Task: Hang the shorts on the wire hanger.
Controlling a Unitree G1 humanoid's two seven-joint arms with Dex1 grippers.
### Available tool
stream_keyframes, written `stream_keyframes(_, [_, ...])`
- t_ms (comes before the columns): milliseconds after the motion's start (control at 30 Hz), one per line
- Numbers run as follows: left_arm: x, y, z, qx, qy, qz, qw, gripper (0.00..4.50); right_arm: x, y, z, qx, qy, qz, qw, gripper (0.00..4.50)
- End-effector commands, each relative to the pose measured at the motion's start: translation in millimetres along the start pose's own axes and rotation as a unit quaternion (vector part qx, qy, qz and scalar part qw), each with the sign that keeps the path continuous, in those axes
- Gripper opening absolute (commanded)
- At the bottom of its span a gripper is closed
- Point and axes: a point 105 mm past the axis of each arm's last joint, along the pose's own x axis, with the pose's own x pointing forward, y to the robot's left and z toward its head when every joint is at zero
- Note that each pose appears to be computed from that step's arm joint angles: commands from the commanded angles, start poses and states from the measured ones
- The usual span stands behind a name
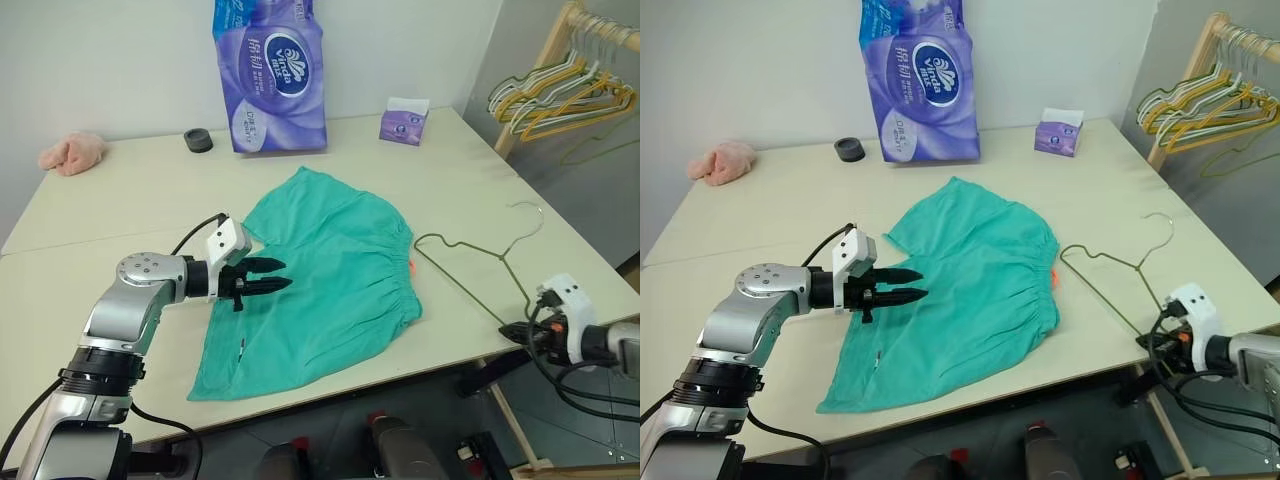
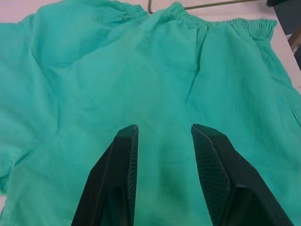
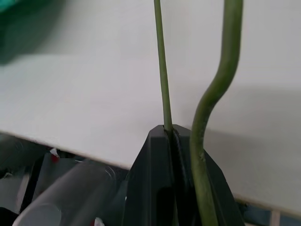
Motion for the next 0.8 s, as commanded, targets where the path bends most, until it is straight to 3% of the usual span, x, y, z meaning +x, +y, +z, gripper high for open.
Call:
stream_keyframes(33, [-6.8, 1.9, 9.6, 0.026, -0.007, 0.014, 1.0, 1.88, -0.1, 3.8, 12.8, -0.02, -0.011, 0.014, 1.0, 0.0])
stream_keyframes(467, [-18.4, 11.6, 7.0, 0.026, -0.001, 0.055, 0.998, 1.88, -8.7, 29.4, 41.4, -0.073, -0.036, 0.079, 0.994, 0.0])
stream_keyframes(633, [-18.2, 13.2, 8.0, 0.03, -0.001, 0.06, 0.998, 1.88, 3.7, 43.2, 42.1, -0.096, -0.031, 0.1, 0.99, 0.0])
stream_keyframes(800, [-19.7, 16.5, 9.0, 0.038, -0.001, 0.072, 0.997, 1.88, 11.8, 50.3, 42.9, -0.172, -0.014, 0.093, 0.981, 0.0])
